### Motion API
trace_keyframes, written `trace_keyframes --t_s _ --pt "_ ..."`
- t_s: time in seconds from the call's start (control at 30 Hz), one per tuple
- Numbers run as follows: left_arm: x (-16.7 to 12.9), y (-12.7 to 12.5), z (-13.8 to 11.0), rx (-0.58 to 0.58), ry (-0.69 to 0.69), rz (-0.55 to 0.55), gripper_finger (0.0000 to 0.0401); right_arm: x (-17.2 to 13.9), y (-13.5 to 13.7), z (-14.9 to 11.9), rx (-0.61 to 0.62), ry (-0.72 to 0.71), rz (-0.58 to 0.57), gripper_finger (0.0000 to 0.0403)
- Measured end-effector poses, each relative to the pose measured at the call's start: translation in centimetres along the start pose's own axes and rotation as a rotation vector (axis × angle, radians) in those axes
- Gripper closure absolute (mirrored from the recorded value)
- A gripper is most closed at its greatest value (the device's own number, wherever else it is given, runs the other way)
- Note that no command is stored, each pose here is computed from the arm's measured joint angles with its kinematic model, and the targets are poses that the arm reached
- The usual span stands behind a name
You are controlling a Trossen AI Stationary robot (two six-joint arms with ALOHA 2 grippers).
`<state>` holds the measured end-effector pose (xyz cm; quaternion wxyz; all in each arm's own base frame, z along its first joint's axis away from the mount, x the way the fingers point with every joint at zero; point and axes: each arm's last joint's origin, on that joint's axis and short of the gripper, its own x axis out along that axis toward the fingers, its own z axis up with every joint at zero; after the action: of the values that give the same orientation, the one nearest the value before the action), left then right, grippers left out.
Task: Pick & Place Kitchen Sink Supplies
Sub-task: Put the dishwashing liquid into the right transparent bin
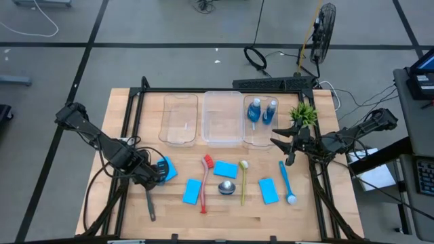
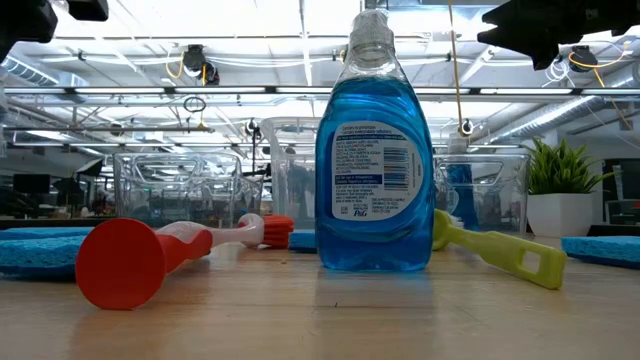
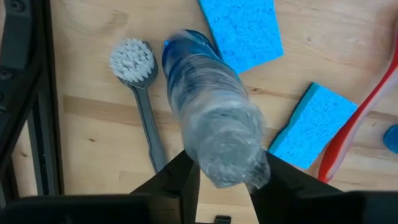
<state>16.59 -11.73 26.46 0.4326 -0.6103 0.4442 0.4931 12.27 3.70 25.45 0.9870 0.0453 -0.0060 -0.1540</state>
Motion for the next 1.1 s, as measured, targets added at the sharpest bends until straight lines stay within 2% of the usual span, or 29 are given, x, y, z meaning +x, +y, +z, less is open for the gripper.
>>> trace_keyframes --t_s 0.43,0.67,0.9,1.1 --pt "-0.01 0.04 0.08 0.005 -0.012 0.0 0.016 0.0 0.0 0.0 -0.001 0.0 0.0 0.0236" --pt "-0.02 -0.14 0.29 0.027 -0.069 -0.056 0.0113 0.0 0.0 -0.01 -0.001 0.001 0.0 0.0236" --pt "-0.02 -0.02 0.48 0.023 -0.08 -0.035 0.0107 0.0 0.0 -0.01 -0.001 0.001 0.0 0.0236" --pt "-0.02 0.01 0.51 0.022 -0.083 -0.032 0.0138 0.0 0.0 -0.01 -0.001 0.001 0.0 0.0236"
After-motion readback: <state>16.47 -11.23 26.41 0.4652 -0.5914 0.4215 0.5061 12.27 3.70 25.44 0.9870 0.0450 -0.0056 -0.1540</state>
